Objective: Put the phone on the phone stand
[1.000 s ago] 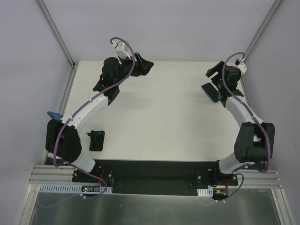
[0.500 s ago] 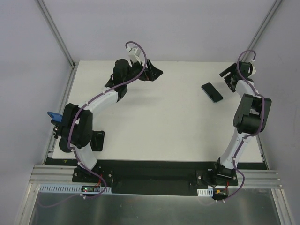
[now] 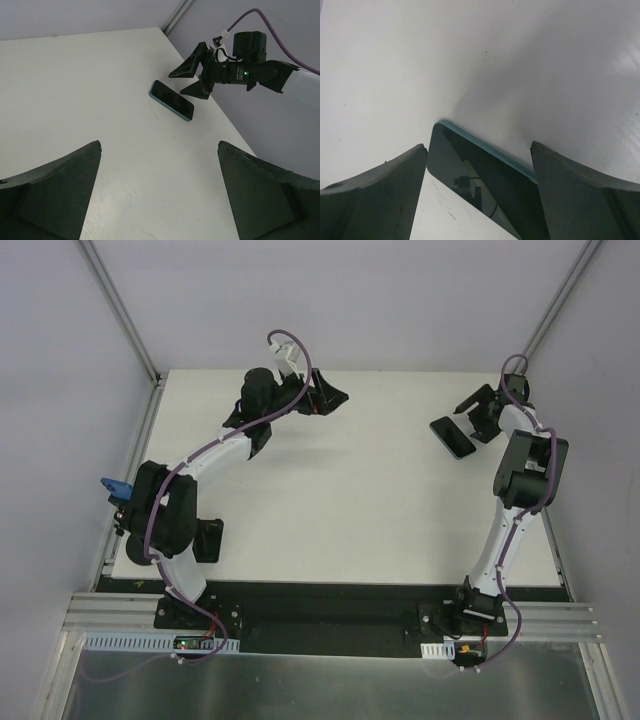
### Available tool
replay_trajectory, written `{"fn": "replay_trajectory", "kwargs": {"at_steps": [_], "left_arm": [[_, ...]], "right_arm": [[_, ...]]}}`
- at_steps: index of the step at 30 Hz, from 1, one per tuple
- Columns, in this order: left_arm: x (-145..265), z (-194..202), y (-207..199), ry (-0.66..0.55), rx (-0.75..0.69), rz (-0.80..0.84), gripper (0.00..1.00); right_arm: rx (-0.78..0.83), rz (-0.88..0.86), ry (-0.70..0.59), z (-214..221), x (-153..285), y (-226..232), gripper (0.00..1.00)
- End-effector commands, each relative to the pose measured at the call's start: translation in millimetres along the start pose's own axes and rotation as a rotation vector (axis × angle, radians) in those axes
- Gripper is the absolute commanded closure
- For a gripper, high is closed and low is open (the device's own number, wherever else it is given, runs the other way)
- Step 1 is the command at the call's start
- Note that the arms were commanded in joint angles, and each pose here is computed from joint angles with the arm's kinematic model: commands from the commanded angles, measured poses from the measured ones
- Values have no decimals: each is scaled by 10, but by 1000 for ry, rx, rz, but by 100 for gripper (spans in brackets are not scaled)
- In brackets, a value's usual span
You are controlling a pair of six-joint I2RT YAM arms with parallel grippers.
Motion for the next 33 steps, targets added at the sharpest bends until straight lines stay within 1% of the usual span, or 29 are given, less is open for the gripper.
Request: {"fn": "replay_trajectory", "kwargs": {"at_steps": [1,6,11,15,17,18,19,21,22,23,24,25,26,28,30,31,33], "left_arm": [[110,-230,-186,-81,-60,50,1],[118,-235,-199,-81,-54,56,2],[131,-254,-250,-86,-36,91,2],[174,-287,-305,-94,-39,108,3],[187,-293,-326,-94,-43,117,3],[202,-309,-349,-98,-46,122,3],[209,-313,-355,-99,-48,124,3],[224,-319,-367,-99,-53,129,3],[228,-321,-370,-99,-54,130,3],[228,-327,-372,-98,-62,133,3],[218,-317,-364,-92,-63,133,3],[212,-317,-360,-89,-64,133,3],[197,-320,-353,-85,-68,133,3],[170,-288,-326,-67,-65,131,3],[144,-272,-309,-60,-61,134,3],[141,-276,-314,-59,-59,138,3],[127,-270,-310,-54,-56,146,3]], "right_arm": [[-13,-41,90,95,48,72,13],[22,-54,137,258,166,119,13],[143,-38,176,501,354,188,13],[272,30,179,588,505,250,11],[318,42,191,632,510,307,9],[357,85,210,661,524,286,7],[390,85,199,669,519,401,7],[442,155,210,706,529,412,5],[463,158,212,723,494,499,4],[474,169,214,722,492,538,4],[475,224,231,734,517,521,2],[482,249,202,671,479,584,2],[484,283,205,660,470,572,1],[487,360,246,682,447,500,2],[516,390,229,709,497,540,3],[535,381,213,687,555,564,3],[548,351,221,715,603,567,4]]}}
Point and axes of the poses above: each gripper's point midway between its finger pads, its own x axis back along the fingers, its own y axis along the line the jaws close on, z = x × y, the point moved 10 cm from there along x, back along the fingers, and after that the axes turned 11 degrees about -x, right-handed, at the moved point
